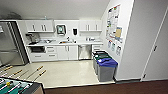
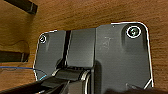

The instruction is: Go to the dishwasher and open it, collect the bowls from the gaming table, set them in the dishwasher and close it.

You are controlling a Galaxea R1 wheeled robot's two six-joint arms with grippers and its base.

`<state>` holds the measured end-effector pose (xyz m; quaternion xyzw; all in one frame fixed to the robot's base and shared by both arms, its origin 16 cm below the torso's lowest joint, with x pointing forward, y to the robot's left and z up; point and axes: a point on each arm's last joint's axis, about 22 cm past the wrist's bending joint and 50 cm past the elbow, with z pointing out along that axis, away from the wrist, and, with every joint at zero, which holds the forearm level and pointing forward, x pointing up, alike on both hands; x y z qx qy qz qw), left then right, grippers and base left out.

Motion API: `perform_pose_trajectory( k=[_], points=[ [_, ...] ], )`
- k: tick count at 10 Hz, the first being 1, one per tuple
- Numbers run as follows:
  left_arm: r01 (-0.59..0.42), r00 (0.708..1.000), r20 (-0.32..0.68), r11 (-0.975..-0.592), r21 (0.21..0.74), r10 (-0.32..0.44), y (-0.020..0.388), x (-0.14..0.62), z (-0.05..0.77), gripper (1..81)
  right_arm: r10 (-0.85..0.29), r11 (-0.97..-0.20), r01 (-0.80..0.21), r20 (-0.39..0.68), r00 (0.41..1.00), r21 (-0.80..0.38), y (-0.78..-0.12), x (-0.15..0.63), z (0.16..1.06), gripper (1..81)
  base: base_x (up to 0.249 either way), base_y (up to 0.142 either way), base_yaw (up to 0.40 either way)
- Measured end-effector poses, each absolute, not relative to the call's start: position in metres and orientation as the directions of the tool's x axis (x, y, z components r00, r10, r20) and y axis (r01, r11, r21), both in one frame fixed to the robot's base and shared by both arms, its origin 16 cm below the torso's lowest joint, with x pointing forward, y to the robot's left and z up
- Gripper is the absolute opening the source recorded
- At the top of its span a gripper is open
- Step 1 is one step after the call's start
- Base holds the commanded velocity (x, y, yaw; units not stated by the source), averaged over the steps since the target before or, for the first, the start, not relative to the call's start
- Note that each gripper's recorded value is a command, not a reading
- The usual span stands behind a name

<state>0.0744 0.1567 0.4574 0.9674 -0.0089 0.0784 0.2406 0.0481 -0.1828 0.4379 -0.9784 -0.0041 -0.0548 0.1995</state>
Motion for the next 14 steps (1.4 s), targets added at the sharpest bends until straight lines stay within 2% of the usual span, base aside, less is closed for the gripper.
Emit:
perform_pose_trajectory(
  k=[14],
  points=[
    [-0.056,0.987,0.157,-0.881,0.469,0.021,0.1523,0.0748,0.458,81.1,-0.019,-0.924,0.027,0.114,0.993,-0.382,-0.1894,0.0542,0.4377,81.1,0.189,0.0,0.0]
  ],
)
